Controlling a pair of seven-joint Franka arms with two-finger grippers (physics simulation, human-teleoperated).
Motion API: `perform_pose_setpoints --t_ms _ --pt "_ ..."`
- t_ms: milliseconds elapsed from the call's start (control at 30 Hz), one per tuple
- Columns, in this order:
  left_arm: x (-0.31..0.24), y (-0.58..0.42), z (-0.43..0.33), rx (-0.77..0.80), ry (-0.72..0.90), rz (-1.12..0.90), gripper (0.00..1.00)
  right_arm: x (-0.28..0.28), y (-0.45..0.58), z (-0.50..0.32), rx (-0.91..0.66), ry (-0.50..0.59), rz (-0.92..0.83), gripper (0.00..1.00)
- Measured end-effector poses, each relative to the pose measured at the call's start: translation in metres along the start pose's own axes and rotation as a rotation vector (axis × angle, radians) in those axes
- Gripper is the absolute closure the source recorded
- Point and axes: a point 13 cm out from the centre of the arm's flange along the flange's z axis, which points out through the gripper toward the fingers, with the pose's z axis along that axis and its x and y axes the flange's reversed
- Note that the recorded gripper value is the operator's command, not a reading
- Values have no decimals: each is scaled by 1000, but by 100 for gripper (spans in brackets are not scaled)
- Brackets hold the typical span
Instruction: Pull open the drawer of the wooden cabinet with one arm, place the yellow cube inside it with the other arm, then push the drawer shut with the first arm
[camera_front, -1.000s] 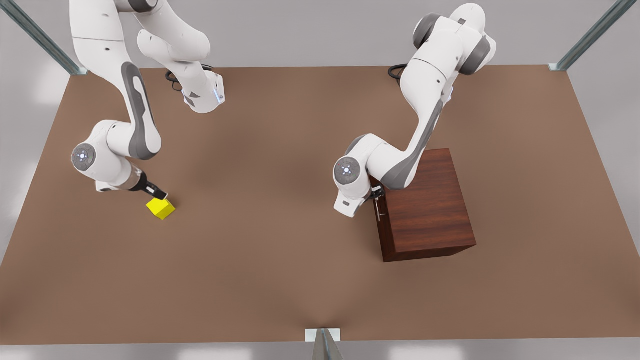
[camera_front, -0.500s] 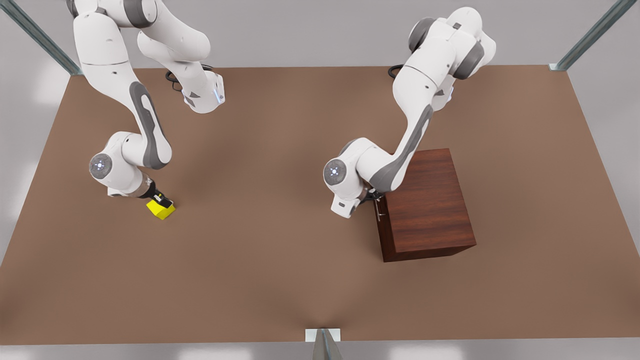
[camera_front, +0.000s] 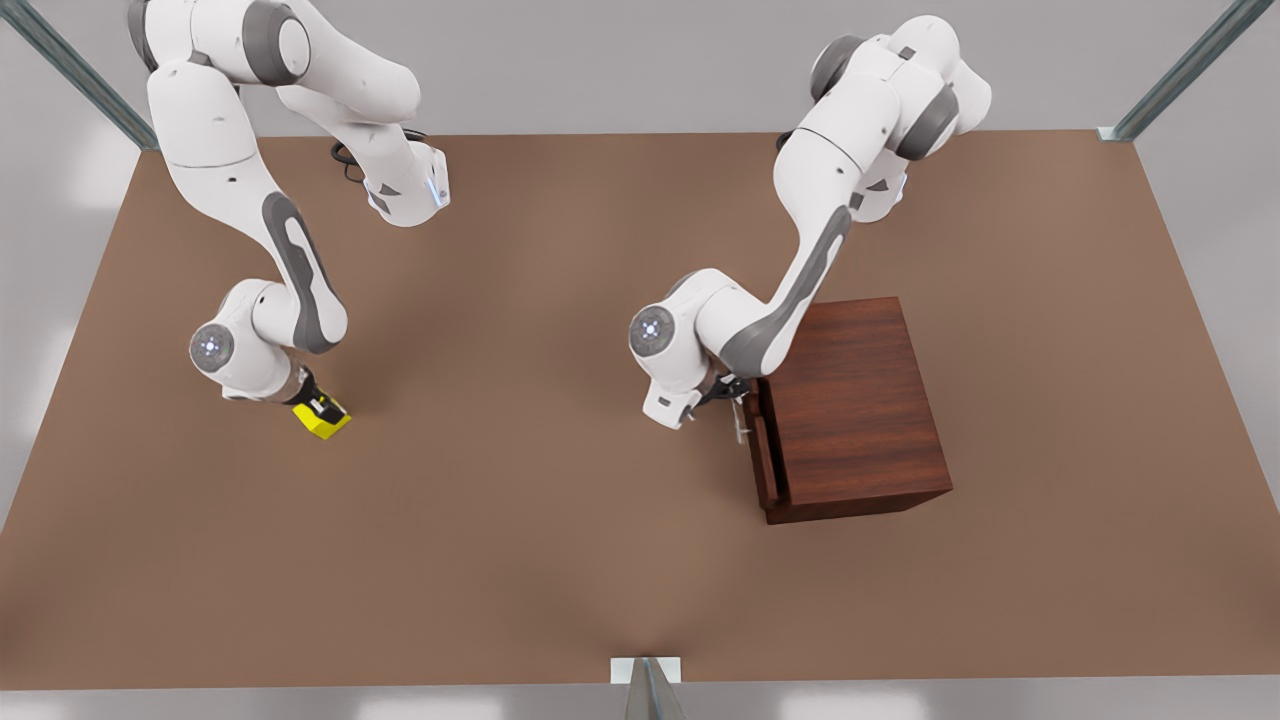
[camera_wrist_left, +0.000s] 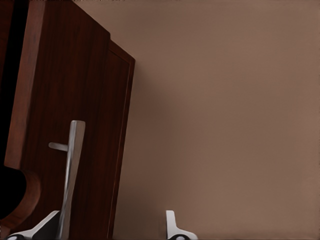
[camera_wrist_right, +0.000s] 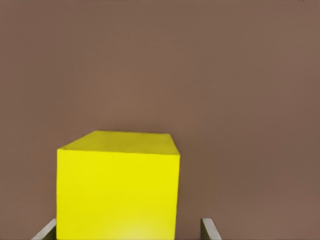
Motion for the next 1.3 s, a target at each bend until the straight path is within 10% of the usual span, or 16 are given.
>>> perform_pose_setpoints --t_ms 467,733,1300 --pt "3 -29 -15 61 -47 18 0 -13 5 13 -8 -23 14 0" --pt "7 -43 -22 87 -73 31 0 -15 7 10 -15 -33 20 27" --pt "6 -64 -33 142 -106 40 0 -31 33 -76 -69 -86 2 31"
